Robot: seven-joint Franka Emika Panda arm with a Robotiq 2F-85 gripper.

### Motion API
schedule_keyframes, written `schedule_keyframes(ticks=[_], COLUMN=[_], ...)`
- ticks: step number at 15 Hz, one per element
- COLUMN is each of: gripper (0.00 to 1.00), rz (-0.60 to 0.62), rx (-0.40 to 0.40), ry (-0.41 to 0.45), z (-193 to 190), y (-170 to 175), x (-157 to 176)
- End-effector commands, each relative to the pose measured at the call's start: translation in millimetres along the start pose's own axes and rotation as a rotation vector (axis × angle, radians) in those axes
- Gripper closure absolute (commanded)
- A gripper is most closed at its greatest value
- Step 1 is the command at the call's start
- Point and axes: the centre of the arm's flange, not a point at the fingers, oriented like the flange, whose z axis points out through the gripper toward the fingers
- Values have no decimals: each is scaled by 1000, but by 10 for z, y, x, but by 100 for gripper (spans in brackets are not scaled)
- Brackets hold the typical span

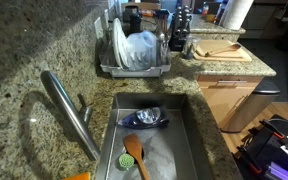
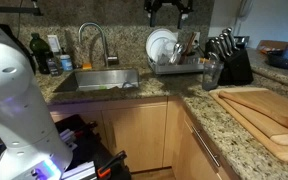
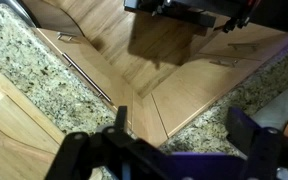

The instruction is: Open the tap and put the wooden spoon in the cup

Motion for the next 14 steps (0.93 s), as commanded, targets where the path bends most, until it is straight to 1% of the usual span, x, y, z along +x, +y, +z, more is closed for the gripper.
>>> schedule_keyframes(ticks=[1, 5, 6, 7, 8, 10, 12, 14], gripper=[0, 0, 0, 0, 0, 0, 0, 0], rz=[0, 0, -59, -147, -194, -306, -421, -541], rx=[0, 0, 45, 76, 88, 96, 68, 24], ry=[0, 0, 15, 11, 25, 33, 21, 7], z=[0, 0, 159, 304, 291, 317, 328, 317], y=[0, 0, -122, -443, -626, -1148, -1753, -2339], x=[0, 0, 264, 591, 670, 982, 1314, 1633])
